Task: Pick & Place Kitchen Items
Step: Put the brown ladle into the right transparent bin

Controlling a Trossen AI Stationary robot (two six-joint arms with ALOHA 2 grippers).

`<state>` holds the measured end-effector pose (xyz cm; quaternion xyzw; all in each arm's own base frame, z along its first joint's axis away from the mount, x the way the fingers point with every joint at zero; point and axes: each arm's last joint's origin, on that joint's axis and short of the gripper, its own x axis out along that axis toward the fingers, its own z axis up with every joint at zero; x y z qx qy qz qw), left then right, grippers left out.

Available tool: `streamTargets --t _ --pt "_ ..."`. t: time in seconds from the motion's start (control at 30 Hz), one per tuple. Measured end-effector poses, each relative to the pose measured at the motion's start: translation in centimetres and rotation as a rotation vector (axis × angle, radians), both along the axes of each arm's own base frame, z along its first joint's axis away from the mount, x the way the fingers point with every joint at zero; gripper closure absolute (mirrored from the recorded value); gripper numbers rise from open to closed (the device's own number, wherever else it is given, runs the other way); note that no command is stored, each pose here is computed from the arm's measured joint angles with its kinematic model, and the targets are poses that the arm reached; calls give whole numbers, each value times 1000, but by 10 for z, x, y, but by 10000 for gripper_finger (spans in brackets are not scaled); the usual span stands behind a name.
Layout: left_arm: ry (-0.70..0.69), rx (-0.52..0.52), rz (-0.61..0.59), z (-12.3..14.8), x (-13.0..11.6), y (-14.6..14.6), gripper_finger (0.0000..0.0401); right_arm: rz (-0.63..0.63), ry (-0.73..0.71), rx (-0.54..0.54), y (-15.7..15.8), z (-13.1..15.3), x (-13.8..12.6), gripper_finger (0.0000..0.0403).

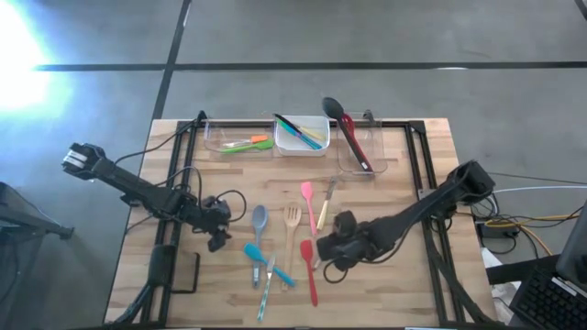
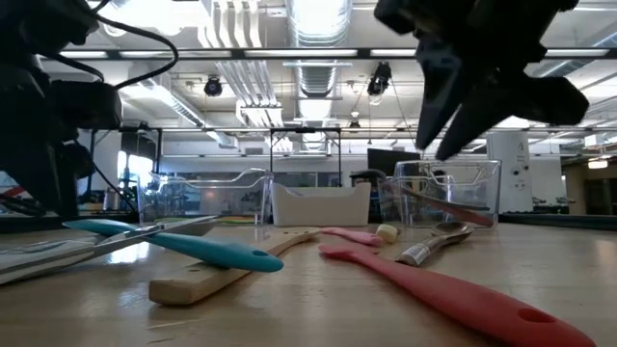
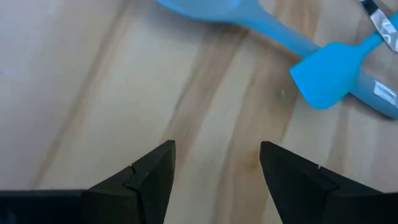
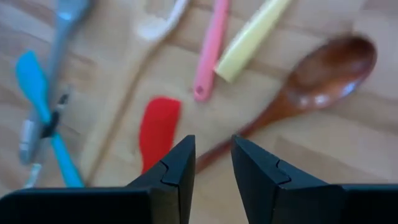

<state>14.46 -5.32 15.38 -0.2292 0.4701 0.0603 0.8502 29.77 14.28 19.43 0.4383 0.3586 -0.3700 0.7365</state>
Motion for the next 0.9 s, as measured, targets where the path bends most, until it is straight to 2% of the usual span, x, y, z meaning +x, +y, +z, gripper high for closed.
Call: streamTargets --t 0.17,0.37,0.57,0.9 --pt "-35 88 0 3 2 2 165 -39 85 93 2 -19 5 288" --pt "-91 131 -13 8 6 2 165 -111 138 173 5 -33 6 264" --pt "-174 153 -45 12 12 0 165 -181 139 194 2 -41 11 244" --pt "-184 177 -63 12 12 0 165 -245 116 166 -17 -46 22 223"
